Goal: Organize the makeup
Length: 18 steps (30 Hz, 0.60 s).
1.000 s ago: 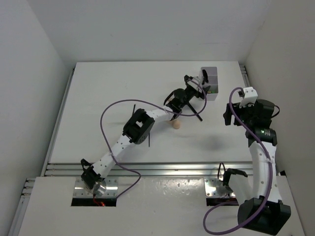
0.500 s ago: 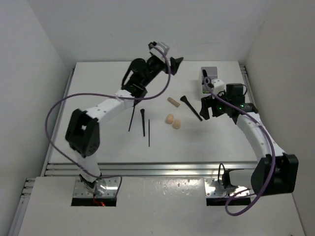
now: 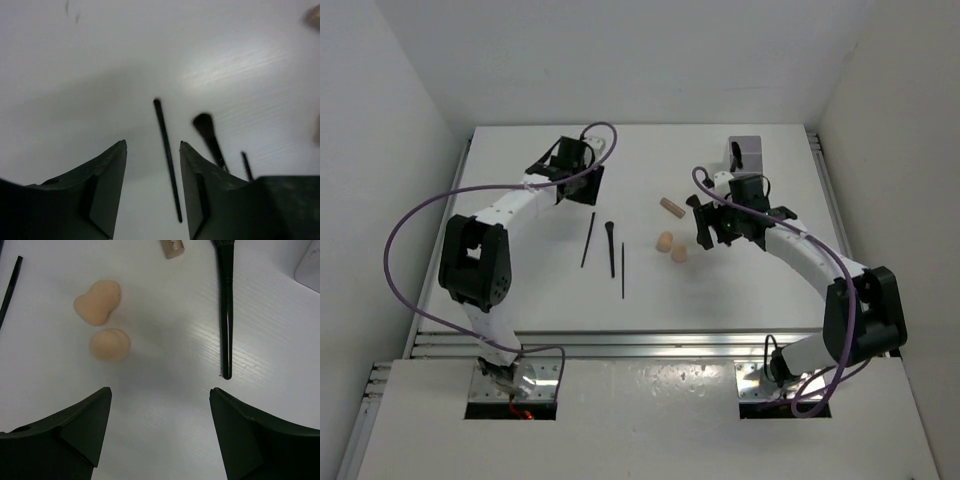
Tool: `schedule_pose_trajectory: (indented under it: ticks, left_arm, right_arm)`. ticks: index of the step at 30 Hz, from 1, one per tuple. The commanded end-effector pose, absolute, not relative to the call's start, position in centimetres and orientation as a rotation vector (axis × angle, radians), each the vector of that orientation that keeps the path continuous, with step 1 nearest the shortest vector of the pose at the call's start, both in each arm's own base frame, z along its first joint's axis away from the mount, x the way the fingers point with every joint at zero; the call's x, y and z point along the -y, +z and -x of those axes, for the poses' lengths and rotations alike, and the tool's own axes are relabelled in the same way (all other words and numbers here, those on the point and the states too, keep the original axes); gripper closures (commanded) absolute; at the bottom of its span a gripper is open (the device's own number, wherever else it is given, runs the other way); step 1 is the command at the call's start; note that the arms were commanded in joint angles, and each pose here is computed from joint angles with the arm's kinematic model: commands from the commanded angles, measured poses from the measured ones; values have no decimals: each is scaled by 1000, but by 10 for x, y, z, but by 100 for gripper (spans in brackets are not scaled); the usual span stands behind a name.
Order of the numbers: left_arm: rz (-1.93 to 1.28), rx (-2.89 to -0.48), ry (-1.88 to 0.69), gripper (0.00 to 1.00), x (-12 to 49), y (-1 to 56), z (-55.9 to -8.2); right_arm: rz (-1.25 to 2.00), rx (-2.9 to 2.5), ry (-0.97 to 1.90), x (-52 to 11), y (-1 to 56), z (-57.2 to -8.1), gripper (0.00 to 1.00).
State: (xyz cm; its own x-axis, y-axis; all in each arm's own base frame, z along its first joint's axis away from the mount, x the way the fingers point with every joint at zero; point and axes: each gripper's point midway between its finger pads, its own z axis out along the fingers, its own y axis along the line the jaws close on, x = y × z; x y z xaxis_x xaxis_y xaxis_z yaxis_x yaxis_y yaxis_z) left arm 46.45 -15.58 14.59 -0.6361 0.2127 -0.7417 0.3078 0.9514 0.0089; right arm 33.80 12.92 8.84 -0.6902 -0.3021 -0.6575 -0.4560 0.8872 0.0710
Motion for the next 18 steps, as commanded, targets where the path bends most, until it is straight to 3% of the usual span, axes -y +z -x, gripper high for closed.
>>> schedule_pose_trajectory:
  ticks: [1, 5, 9, 18]
  left_arm:
    - [-355, -2440, -120, 46, 128, 120, -430]
    - [-396, -2517, -146, 39, 127, 80, -409]
    - [-435, -2581, -246, 39, 137, 54, -392]
    - [-509, -2589, -300, 39, 151, 34, -413]
  right_arm:
    - [485, -2344, 239, -134, 98, -346, 20]
    - [552, -2353, 216, -135, 98, -337, 20]
    - [558, -2383, 200, -131, 97, -328, 20]
    - [591, -2413, 157, -120, 91, -312, 20]
